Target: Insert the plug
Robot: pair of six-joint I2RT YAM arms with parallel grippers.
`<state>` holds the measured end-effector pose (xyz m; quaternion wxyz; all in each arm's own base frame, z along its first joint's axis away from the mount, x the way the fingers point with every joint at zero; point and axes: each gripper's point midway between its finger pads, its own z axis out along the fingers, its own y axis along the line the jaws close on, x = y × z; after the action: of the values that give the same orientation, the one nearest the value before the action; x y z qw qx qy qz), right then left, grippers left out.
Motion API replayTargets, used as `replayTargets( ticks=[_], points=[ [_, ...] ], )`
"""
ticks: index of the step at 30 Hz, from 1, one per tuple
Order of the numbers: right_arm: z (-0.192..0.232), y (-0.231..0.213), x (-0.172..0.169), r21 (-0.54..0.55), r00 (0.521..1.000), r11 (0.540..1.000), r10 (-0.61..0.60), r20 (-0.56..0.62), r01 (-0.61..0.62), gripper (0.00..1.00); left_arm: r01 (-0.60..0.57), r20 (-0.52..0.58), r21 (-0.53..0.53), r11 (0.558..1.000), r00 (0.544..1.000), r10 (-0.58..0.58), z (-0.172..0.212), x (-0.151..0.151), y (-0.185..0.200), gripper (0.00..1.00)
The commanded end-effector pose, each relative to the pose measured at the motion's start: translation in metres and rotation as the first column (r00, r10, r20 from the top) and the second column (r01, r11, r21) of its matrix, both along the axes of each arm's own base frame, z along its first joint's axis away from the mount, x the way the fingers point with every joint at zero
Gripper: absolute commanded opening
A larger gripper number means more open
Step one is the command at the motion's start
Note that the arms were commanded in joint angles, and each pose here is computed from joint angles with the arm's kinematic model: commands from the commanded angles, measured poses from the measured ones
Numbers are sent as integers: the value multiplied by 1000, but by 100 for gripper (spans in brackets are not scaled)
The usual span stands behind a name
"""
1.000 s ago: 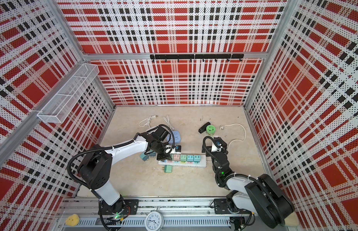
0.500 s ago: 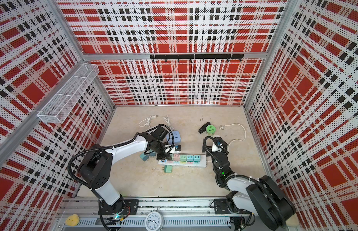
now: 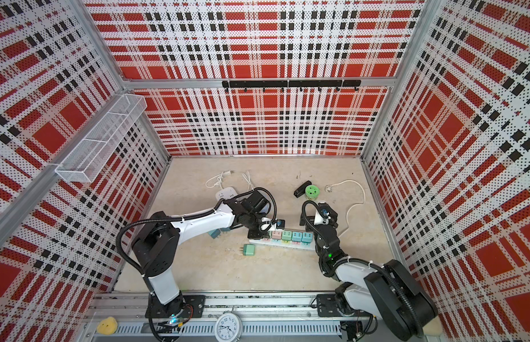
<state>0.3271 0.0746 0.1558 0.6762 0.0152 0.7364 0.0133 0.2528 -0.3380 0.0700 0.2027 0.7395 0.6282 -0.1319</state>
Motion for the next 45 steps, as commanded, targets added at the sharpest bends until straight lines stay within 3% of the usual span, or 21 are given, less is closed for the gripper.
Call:
replayTargets(
  ticks=[1,6,10,16,22,24,26,27,31,33,34,36,38,41,42,44,45],
  points=[
    [7,-22,7,119,998,990,-69,-6,70,100,-1,-17,15,1000,1000,1,-11,-2,-5,0],
    [5,-37,3,187,995,978,-96,-7,96,100,7,-13,-10,1000,1000,-8,-4,-6,-17,1],
    [3,-36,7,181,995,978,-99,-19,100,100,10,-25,-42,999,1000,-11,5,-13,-29,9],
    [2,-37,8,176,994,979,-103,-27,106,100,-11,-72,-68,998,997,6,7,-25,-37,6],
    [3,-37,9,180,994,978,-106,-29,109,100,-25,-62,-71,997,998,21,7,-32,-42,19],
    [2,-37,9,179,994,978,-108,-33,112,100,-60,-43,-91,994,998,56,15,-24,-44,27],
    [1,-37,10,177,994,978,-105,-36,110,100,-98,-23,-119,988,995,96,29,-15,-42,42],
    [2,-36,10,177,994,978,-103,-36,108,100,-104,-1,-141,985,995,105,40,-11,-41,100],
    [2,-33,12,167,995,982,-86,-44,92,100,-206,124,-308,929,959,253,100,7,-34,99],
    [3,-28,16,149,995,986,-62,-74,73,100,-276,157,-428,861,915,372,136,14,-22,99],
    [9,-23,19,147,995,988,-41,-92,55,100,-347,151,-499,794,867,474,155,21,-10,99],
    [16,-14,19,169,990,985,2,-143,22,100,-457,106,-624,634,754,649,184,33,19,99],
    [33,4,20,189,986,980,86,-143,-58,98,-547,2,-709,445,629,778,198,41,57,99],
    [51,32,25,191,967,971,179,-181,-144,96,-667,-181,-724,179,434,882,192,51,118,99],
    [54,42,27,187,957,967,209,-202,-172,96,-694,-234,-712,110,382,894,186,53,135,99],
    [57,65,35,167,932,960,262,-251,-225,96,-726,-312,-688,1,297,902,168,55,165,99],
    [57,77,38,155,919,956,284,-275,-249,95,-730,-321,-683,-26,268,908,158,55,176,99]
  ],
)
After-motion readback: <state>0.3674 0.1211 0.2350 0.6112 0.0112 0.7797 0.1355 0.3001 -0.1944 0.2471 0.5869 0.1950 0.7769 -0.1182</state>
